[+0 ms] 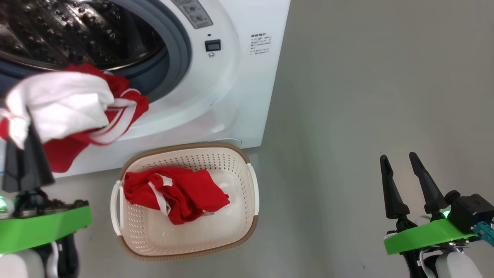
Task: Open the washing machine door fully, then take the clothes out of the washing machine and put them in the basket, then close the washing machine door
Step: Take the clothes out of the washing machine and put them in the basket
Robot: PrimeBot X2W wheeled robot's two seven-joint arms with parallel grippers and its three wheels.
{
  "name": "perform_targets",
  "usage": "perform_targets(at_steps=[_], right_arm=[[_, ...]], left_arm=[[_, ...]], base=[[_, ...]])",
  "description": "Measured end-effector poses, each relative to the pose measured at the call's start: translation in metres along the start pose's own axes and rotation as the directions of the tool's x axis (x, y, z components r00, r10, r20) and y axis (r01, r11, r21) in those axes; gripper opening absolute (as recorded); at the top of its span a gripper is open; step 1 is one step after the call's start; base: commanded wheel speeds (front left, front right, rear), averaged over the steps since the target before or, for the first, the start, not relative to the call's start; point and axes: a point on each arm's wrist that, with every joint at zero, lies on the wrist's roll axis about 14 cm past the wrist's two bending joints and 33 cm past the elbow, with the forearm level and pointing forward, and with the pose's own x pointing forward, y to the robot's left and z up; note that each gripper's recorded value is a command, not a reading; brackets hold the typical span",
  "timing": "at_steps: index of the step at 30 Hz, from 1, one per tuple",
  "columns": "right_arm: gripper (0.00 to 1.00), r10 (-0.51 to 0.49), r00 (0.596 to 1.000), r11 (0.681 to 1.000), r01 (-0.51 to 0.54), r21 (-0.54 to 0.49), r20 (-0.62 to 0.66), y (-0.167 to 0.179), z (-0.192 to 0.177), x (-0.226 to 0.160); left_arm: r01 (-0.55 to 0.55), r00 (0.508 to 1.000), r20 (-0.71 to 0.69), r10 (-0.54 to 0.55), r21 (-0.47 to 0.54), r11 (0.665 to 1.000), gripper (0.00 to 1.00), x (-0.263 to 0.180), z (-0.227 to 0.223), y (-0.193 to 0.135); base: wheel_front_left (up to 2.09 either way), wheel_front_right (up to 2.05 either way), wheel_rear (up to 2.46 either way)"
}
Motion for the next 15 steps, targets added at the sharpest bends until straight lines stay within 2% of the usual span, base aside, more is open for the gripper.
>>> perform_targets(at_steps=[4,8,15], right_arm=[[1.00,-0.006,1.000,1.000,0.006,-0.002,-0.007,-0.002,-0.002,0.000],[1.00,-0.009,1.000,1.000,0.009,-0.003,-0.019,-0.003,-0.007,0.001],[1.00,-0.015,0.999,1.000,0.015,0.000,-0.035,-0.005,-0.014,0.009]], left_arm=[[0.008,0.998,-0.067,-0.009,-0.010,1.000,0.00,-0.005,-0.023,-0.004],[0.022,0.981,-0.195,-0.027,-0.025,0.999,0.00,-0.018,-0.065,-0.010],[0.028,0.904,-0.425,-0.038,-0.030,0.999,0.00,-0.053,-0.141,-0.014]], base=[[0.00,0.00,0.00],[0.00,0.00,0.00],[0.00,0.00,0.00]])
